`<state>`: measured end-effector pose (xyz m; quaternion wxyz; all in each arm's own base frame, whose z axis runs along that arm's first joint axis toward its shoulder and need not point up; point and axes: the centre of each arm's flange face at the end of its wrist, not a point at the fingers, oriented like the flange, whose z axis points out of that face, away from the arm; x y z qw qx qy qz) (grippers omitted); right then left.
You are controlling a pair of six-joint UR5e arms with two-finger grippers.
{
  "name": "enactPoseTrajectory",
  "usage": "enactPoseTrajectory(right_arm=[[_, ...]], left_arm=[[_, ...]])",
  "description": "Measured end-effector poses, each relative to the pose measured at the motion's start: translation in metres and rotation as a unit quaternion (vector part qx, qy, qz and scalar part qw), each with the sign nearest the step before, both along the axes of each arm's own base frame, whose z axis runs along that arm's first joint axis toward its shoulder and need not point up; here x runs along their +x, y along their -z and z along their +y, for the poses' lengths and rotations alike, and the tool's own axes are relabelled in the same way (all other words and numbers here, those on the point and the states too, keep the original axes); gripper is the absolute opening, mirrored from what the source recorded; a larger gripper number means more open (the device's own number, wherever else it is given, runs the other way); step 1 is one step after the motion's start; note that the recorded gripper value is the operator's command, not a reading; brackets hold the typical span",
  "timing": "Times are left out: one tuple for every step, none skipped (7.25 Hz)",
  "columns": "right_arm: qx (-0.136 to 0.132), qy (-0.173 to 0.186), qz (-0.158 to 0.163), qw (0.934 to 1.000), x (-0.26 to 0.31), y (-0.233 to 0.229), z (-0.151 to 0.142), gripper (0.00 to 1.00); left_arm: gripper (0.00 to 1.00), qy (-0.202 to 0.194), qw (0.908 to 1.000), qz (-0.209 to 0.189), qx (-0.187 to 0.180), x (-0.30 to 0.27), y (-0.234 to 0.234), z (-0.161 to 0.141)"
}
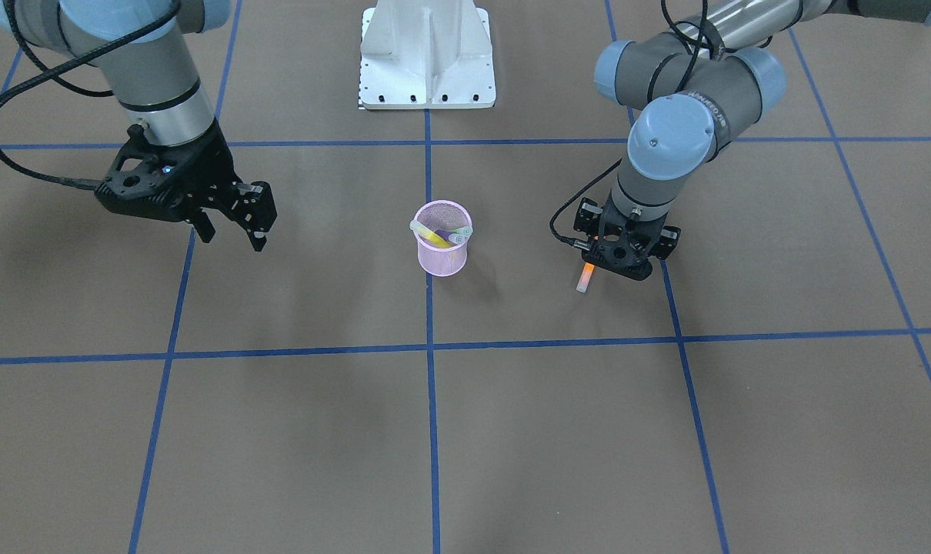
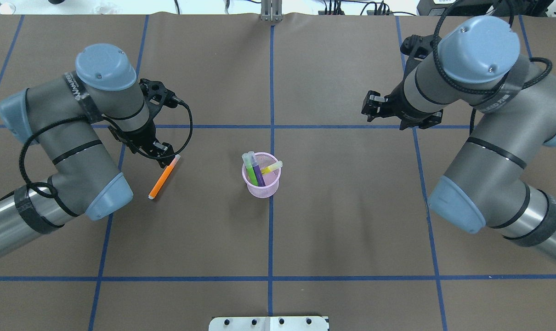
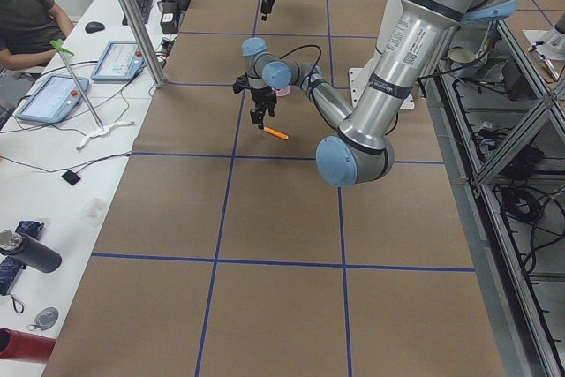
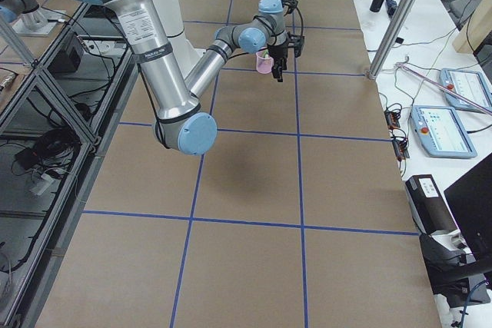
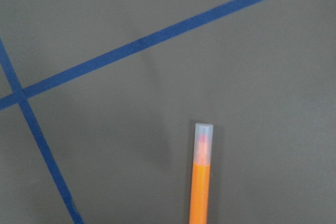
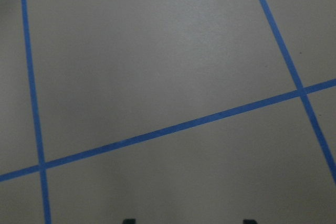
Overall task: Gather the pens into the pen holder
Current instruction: 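Grasp the orange marker with the left gripper while the right gripper withdraws, then lift the orange marker upright with the left gripper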
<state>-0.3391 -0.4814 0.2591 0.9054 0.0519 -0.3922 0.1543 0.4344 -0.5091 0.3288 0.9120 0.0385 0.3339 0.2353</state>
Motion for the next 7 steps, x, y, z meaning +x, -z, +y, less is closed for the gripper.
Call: enactPoseTrajectory(right_arm=[[-0.003,0.007,0.002,1.0000,0.006,-0.007,-0.003,0.80],[-0.007,0.009,0.004,0.9999,0.008,-0.012,-0.004,0.80],[-0.010,0.010,0.006,0.9999,0.009,-0.017,-0.004,0.81],[-0.013,0.010,0.007,0.9998,0.009,-0.020,-0.004,0.81],[-0.014,0.010,0.008,0.9998,0.010,-0.021,-0.004,0.81],[-0.015,0.010,0.008,0.9998,0.010,-0.021,-0.004,0.81],[-0.015,0.011,0.008,0.9998,0.010,-0.022,-0.003,0.81]], left_arm=[[0.72,-0.010,0.9999,0.000,-0.009,0.012,-0.001,-0.009],[0.70,-0.020,0.9996,0.002,-0.018,0.022,-0.004,-0.014],[0.65,-0.030,0.9993,0.001,-0.021,0.028,-0.009,-0.018],[0.64,-0.037,0.9991,-0.001,-0.023,0.032,-0.013,-0.019],[0.63,-0.041,0.9989,-0.003,-0.024,0.035,-0.016,-0.020],[0.61,-0.042,0.9988,-0.004,-0.026,0.037,-0.018,-0.021],[0.61,-0.042,0.9987,-0.006,-0.028,0.040,-0.019,-0.022]])
